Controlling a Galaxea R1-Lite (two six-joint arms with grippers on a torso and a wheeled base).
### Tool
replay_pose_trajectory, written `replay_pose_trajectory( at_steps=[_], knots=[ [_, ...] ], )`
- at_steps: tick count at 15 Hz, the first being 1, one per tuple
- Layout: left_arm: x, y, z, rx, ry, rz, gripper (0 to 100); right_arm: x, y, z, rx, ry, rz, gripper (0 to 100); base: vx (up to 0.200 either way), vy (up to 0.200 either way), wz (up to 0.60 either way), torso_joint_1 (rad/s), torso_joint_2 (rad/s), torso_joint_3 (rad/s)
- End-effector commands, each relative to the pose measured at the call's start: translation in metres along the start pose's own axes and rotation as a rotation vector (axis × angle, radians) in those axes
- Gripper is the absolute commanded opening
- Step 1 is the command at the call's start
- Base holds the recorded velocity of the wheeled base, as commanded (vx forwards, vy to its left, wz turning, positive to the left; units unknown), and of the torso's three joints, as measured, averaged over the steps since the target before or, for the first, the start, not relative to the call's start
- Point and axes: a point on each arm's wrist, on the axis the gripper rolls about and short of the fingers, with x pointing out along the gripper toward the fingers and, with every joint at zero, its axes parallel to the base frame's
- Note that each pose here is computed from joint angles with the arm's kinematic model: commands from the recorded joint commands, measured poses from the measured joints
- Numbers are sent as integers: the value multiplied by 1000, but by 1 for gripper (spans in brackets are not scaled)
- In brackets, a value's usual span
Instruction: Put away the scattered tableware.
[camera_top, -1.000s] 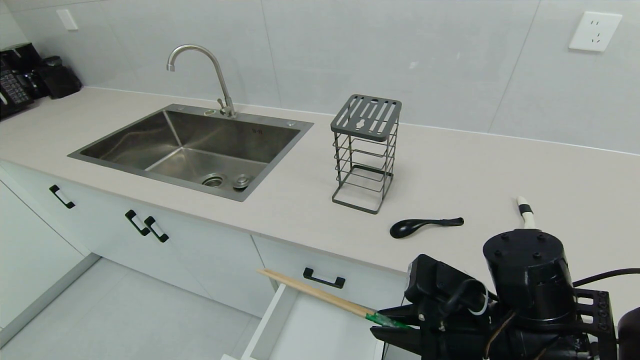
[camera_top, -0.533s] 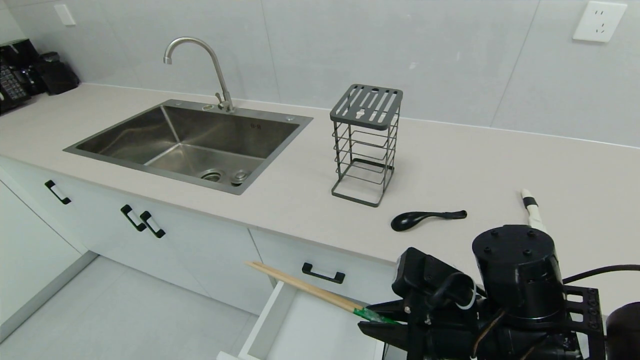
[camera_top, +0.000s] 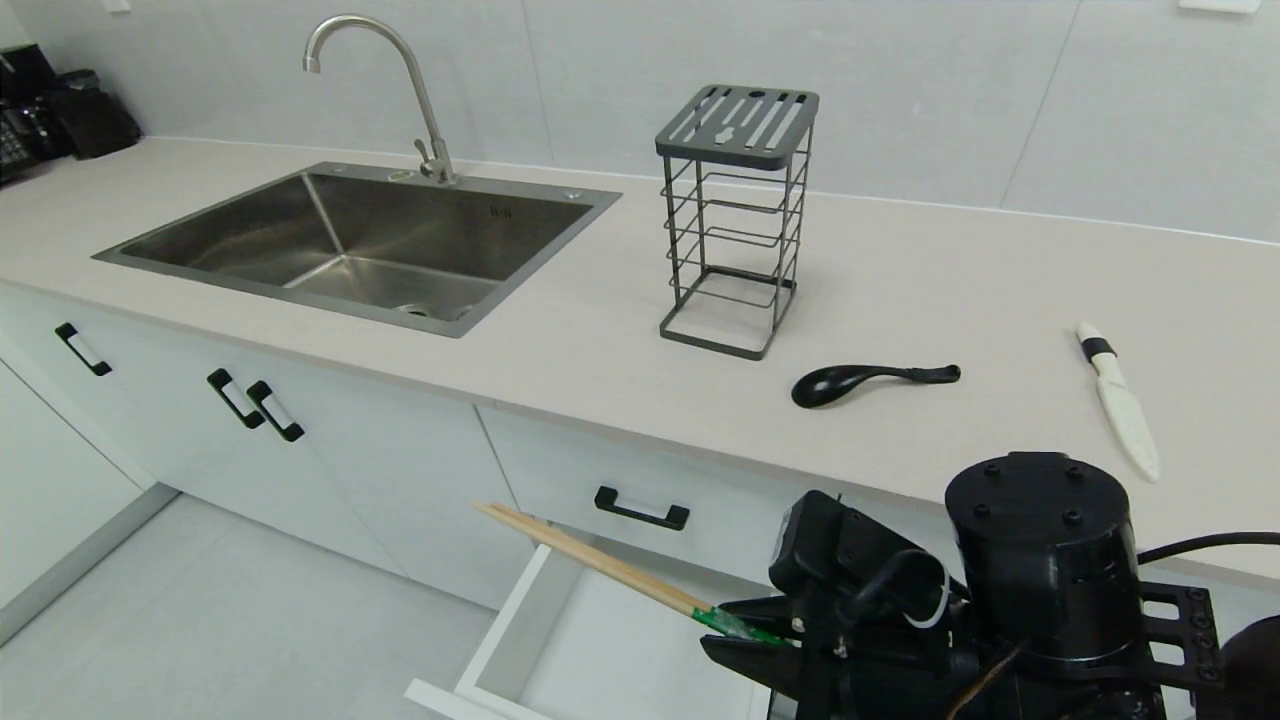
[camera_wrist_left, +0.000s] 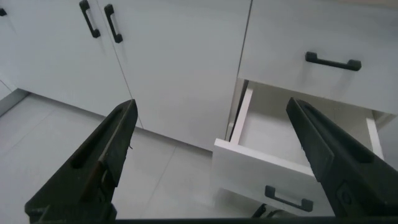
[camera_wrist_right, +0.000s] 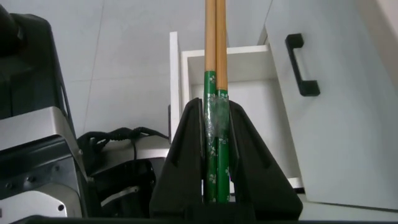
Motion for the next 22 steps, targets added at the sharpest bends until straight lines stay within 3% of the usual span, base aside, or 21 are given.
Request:
replay_pose_trajectory(
  at_steps=[1, 16, 22],
  knots=[
    [0, 0, 0, 0, 1, 1, 100, -3, 4, 3, -5, -11, -3, 0, 0, 0, 0, -251, 496, 232],
    [0, 0, 0, 0, 1, 1, 100, -6, 13, 8, 27, -24, -8, 0, 0, 0, 0, -252, 416, 179],
    [0, 0, 0, 0, 1, 1, 100, -4, 12, 16, 23, 6, 39, 0, 0, 0, 0, -53, 215, 69]
  ],
)
